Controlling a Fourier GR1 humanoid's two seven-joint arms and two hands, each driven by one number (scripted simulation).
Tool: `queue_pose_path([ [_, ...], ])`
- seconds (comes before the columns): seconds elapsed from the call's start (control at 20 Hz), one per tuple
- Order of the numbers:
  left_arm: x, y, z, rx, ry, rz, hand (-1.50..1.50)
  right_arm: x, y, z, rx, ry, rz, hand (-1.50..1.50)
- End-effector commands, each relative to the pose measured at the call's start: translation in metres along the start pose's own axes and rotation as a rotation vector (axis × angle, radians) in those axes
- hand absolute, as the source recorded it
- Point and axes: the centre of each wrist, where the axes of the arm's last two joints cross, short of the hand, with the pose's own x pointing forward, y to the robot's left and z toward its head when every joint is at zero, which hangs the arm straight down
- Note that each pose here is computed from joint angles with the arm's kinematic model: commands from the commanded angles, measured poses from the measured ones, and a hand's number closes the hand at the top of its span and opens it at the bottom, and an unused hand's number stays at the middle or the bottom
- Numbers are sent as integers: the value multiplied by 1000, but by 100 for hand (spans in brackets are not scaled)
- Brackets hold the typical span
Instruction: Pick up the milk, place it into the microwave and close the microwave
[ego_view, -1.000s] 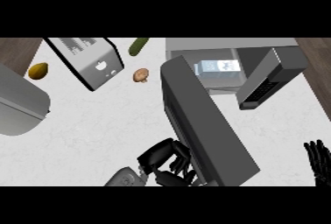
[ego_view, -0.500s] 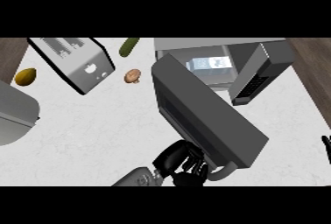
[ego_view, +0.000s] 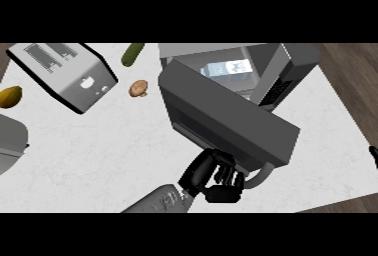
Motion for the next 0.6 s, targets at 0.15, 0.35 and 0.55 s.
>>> queue_pose_path([
  [0.15,22,8,-20,157,-109,110,150,9,1,-16,68,-34,-56,-150],
  [0.35,35,21,-39,188,-112,144,150,18,-5,-27,111,-56,-65,-150],
  [0.55,41,30,-51,235,-109,174,150,23,-12,-35,134,-53,-60,-150],
])
